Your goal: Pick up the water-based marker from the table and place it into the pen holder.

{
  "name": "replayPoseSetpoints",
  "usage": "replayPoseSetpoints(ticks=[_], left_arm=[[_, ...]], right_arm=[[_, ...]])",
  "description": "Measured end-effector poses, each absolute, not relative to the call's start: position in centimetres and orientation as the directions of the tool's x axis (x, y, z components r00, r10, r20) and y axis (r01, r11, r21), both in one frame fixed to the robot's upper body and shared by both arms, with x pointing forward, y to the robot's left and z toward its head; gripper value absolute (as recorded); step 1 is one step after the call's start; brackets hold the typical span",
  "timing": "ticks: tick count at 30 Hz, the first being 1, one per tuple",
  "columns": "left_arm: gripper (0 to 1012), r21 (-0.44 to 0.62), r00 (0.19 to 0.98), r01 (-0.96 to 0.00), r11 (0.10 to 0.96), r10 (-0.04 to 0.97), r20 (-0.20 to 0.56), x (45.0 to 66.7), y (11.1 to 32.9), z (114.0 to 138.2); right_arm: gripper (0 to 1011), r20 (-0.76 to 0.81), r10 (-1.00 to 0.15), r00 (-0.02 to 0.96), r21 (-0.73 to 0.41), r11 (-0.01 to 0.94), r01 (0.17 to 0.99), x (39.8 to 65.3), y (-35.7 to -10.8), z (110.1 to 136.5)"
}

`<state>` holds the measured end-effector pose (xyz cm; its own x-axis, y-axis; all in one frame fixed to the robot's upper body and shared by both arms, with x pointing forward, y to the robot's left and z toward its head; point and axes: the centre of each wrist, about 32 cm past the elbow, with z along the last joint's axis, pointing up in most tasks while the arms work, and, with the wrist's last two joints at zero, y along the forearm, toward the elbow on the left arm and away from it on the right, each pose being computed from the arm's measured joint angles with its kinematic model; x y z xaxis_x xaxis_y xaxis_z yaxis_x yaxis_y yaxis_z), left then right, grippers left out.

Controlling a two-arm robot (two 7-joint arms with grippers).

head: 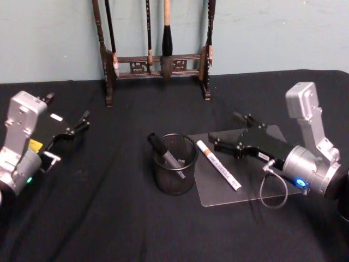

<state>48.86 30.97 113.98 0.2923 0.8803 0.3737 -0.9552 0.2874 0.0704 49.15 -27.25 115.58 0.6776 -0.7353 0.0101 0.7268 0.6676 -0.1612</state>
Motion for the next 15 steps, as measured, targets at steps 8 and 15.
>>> replayPoseSetpoints(ticks=[8,15], left_arm=[[1001,0.070,0.292,-0.955,0.287,0.880,0.374,48.86,30.97,113.98],[1001,0.070,0.292,-0.955,0.287,0.880,0.374,48.86,30.97,113.98]], right_arm=[[1002,0.036,-0.717,0.697,-0.278,0.662,0.696,49.46,-26.89,115.82],[1002,0.058,-0.698,0.714,-0.352,0.655,0.669,49.96,-26.46,115.90]])
